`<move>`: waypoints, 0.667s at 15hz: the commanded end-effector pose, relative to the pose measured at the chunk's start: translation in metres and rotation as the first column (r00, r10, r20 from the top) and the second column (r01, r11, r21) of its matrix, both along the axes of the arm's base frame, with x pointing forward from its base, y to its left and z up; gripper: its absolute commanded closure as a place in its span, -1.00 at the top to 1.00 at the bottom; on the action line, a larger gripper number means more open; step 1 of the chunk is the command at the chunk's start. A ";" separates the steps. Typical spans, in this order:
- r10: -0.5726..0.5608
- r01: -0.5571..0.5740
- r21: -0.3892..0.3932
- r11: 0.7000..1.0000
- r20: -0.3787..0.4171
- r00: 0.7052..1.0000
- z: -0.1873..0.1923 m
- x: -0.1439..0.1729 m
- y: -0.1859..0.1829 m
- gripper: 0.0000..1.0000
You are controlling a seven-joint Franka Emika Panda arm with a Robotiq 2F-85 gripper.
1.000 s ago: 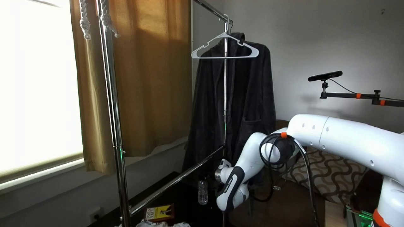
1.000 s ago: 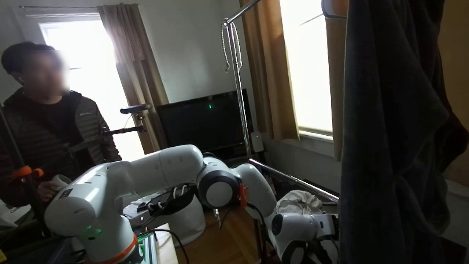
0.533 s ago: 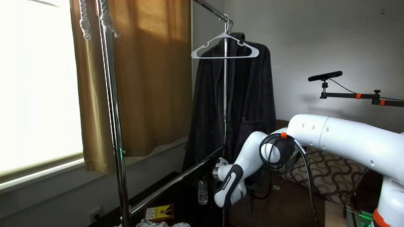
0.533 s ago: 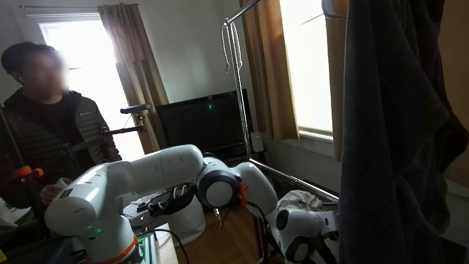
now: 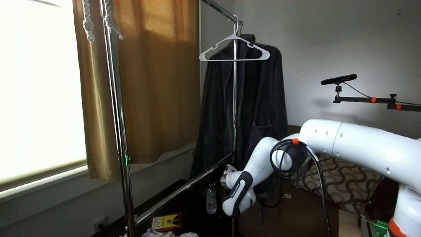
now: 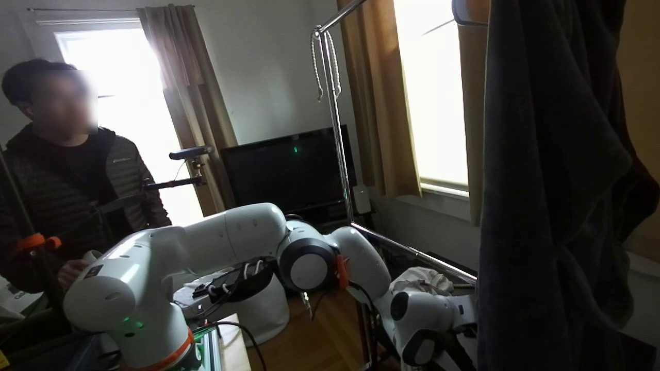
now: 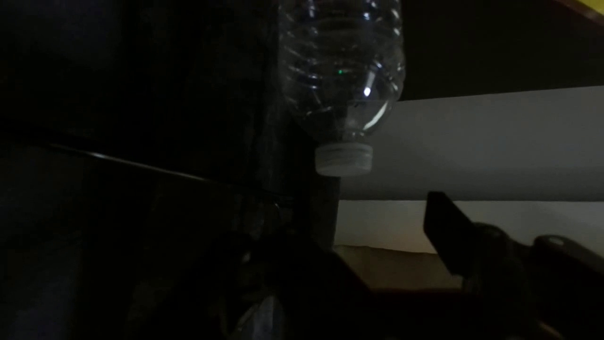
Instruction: Put the water bottle in the grey rob
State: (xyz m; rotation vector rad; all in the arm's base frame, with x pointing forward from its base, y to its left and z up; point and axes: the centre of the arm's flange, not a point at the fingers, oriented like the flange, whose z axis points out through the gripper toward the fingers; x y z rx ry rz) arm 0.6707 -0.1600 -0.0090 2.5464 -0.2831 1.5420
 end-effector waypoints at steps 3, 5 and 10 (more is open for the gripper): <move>0.003 -0.004 -0.025 1.000 -0.028 1.000 -0.025 0.018 0.000 -0.61; 0.004 -0.005 -0.027 1.000 -0.030 1.000 -0.025 0.017 0.000 -0.92; 0.003 -0.004 -0.024 1.000 -0.020 1.000 -0.020 0.010 0.002 -1.00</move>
